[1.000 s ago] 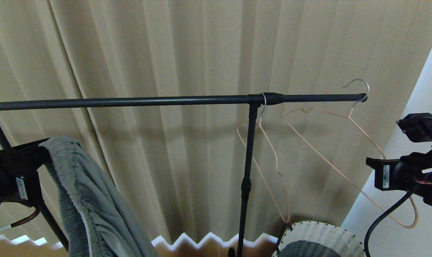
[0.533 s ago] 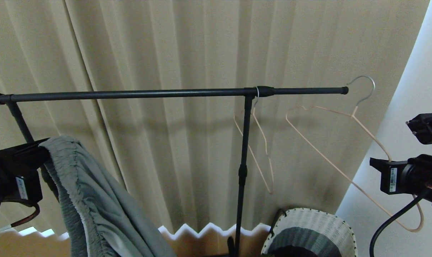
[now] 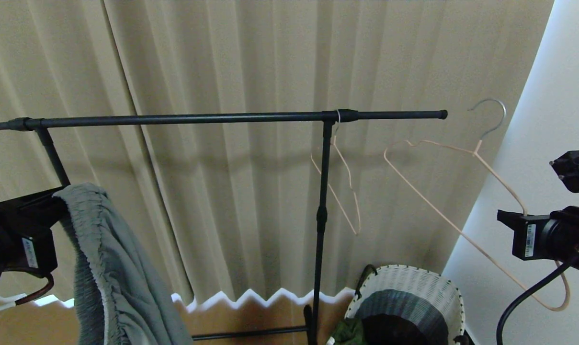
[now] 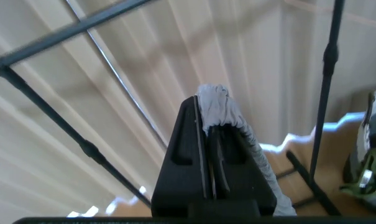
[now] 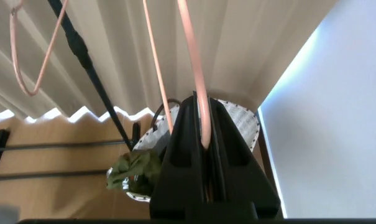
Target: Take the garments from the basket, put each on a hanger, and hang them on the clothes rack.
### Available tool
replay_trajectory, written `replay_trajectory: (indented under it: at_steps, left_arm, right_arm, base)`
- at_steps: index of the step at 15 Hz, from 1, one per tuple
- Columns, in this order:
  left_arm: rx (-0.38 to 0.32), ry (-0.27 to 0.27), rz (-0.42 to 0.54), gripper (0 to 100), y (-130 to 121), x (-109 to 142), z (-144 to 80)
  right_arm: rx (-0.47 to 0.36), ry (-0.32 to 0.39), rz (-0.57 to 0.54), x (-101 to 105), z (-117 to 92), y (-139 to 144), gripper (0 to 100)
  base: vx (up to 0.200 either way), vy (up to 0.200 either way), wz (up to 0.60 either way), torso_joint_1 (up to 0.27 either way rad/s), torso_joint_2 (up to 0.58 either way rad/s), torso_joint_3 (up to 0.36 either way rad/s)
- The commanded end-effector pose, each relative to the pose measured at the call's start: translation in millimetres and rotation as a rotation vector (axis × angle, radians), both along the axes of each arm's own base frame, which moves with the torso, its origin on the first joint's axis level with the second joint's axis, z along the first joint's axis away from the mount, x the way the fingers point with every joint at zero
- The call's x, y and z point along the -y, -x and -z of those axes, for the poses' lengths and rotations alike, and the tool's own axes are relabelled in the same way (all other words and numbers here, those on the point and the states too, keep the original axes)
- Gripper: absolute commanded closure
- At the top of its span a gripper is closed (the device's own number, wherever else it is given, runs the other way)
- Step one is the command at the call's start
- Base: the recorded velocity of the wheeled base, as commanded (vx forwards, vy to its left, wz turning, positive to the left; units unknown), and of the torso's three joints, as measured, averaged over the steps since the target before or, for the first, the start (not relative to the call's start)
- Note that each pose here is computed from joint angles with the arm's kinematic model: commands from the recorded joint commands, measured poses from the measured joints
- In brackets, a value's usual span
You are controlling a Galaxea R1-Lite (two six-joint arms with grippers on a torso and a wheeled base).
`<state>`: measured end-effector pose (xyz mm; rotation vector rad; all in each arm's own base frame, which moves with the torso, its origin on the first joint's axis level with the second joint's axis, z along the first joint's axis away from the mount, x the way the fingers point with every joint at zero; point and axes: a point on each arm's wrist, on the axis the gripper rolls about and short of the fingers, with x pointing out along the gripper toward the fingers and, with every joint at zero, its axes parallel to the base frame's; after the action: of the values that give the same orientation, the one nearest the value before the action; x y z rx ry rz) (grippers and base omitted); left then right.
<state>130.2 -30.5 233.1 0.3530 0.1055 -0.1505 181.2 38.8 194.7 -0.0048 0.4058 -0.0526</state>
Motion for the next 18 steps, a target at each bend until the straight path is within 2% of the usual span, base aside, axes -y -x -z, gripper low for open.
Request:
replay_trajectory:
  at_steps: [1, 4, 7, 18]
  left_arm:
    - [0.000, 0.000, 0.000, 100, -1, 0, 0]
    - [0.001, 0.002, 0.000, 100, -1, 0, 0]
    - [-0.002, 0.001, 0.000, 100, -1, 0, 0]
    - [-0.009, -0.001, 0.000, 100, -4, 1, 1]
  right_arm:
    - [0.012, -0.007, -0.015, -2, -2, 2, 100]
    - [0.056, -0.053, -0.141, -8, -12, 15, 100]
    - [0.068, -0.060, -0.176, -12, -14, 19, 100]
    - [0.068, -0.062, -0.180, -12, -14, 20, 100]
  base:
    - [0.000, 0.000, 0.00, 0.000, 0.00, 0.000]
    - [0.000, 0.000, 0.00, 0.000, 0.00, 0.000]
    - [0.000, 0.000, 0.00, 0.000, 0.00, 0.000]
    - [0.000, 0.200, 0.00, 0.001, 0.00, 0.003]
